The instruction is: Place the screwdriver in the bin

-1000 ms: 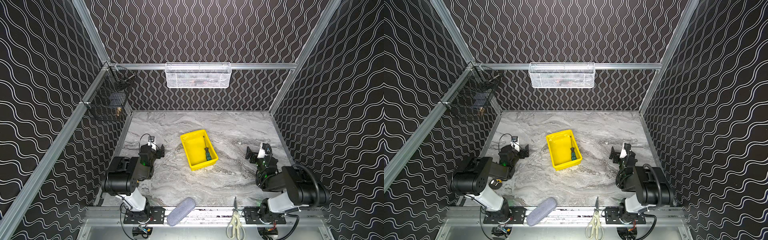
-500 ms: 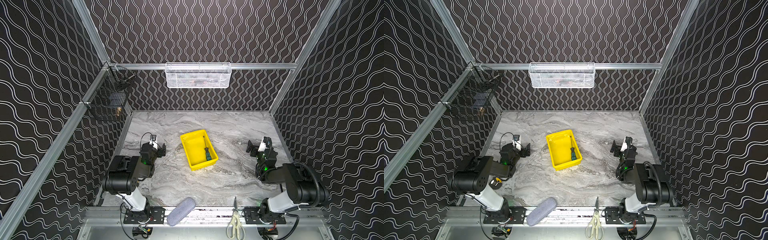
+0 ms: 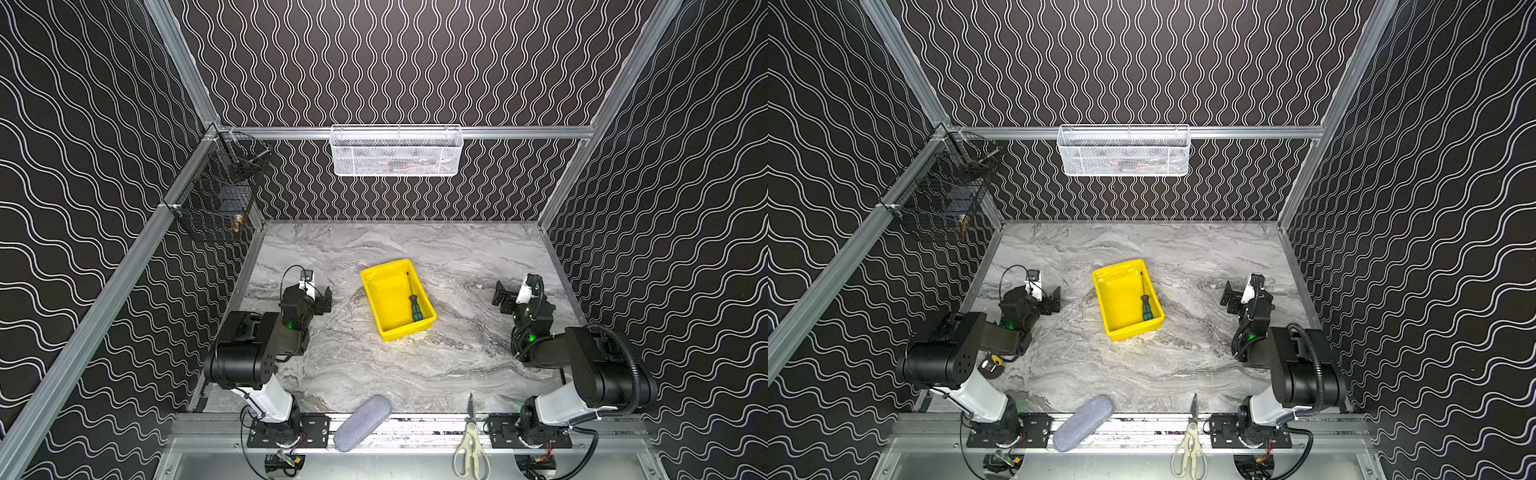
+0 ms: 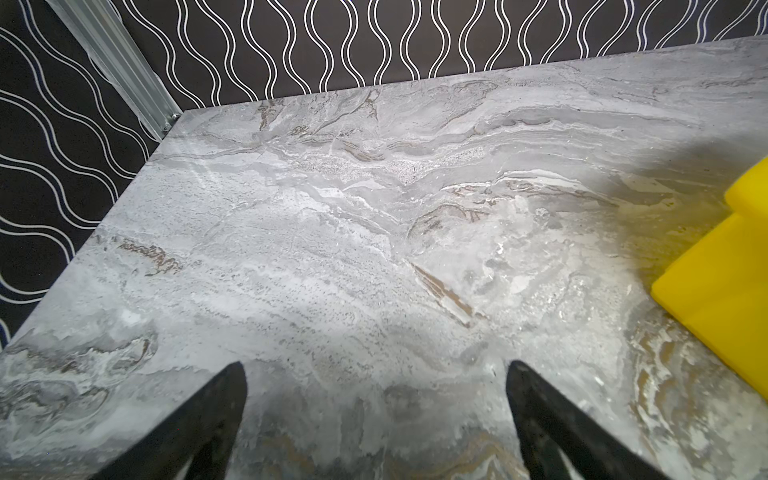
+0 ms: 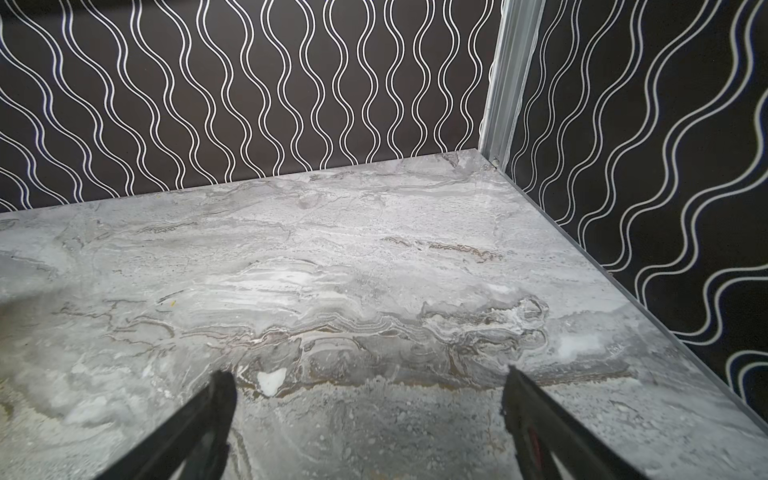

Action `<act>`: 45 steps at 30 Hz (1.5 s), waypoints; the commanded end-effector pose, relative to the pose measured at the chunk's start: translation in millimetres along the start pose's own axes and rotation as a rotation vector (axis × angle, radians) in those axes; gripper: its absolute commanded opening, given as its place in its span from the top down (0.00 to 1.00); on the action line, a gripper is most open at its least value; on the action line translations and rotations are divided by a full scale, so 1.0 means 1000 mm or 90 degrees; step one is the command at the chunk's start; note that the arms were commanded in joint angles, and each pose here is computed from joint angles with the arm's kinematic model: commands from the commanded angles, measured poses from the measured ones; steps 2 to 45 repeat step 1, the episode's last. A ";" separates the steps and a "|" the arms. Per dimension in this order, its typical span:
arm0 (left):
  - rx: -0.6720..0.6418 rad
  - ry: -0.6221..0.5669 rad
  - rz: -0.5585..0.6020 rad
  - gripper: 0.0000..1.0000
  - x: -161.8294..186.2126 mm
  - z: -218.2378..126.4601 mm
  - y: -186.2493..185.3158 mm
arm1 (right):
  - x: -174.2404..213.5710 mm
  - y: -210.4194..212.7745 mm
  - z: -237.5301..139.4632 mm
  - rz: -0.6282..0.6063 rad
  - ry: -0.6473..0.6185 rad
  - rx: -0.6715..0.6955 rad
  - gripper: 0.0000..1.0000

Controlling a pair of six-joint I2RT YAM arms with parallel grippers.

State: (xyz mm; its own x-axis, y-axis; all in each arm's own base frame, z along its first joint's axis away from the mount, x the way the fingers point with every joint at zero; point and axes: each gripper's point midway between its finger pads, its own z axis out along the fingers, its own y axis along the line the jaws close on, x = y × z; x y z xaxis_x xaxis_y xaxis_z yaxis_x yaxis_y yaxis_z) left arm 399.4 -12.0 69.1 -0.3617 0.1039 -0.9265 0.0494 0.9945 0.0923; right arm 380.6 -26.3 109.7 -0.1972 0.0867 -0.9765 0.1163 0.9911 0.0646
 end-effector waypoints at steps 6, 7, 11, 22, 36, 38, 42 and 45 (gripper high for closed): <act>0.001 -0.012 0.005 0.01 -0.005 0.000 0.000 | -0.008 -0.001 0.000 0.002 -0.020 0.004 0.01; 0.001 -0.012 0.005 0.01 -0.005 0.000 0.000 | -0.008 -0.001 0.000 0.002 -0.020 0.004 0.01; 0.001 -0.012 0.005 0.01 -0.005 0.000 0.000 | -0.008 -0.001 0.000 0.002 -0.020 0.004 0.01; 0.001 -0.012 0.005 0.01 -0.005 0.000 0.000 | -0.008 -0.001 0.000 0.002 -0.020 0.004 0.01; 0.001 -0.012 0.005 0.01 -0.005 0.000 0.000 | -0.008 -0.001 0.000 0.002 -0.020 0.004 0.01; 0.001 -0.012 0.005 0.01 -0.005 0.000 0.000 | -0.008 -0.001 0.000 0.002 -0.020 0.004 0.01; 0.001 -0.012 0.005 0.01 -0.005 0.000 0.000 | -0.008 -0.001 0.000 0.002 -0.020 0.004 0.01; 0.001 -0.012 0.005 0.01 -0.005 0.000 0.000 | -0.008 -0.001 0.000 0.002 -0.020 0.004 0.01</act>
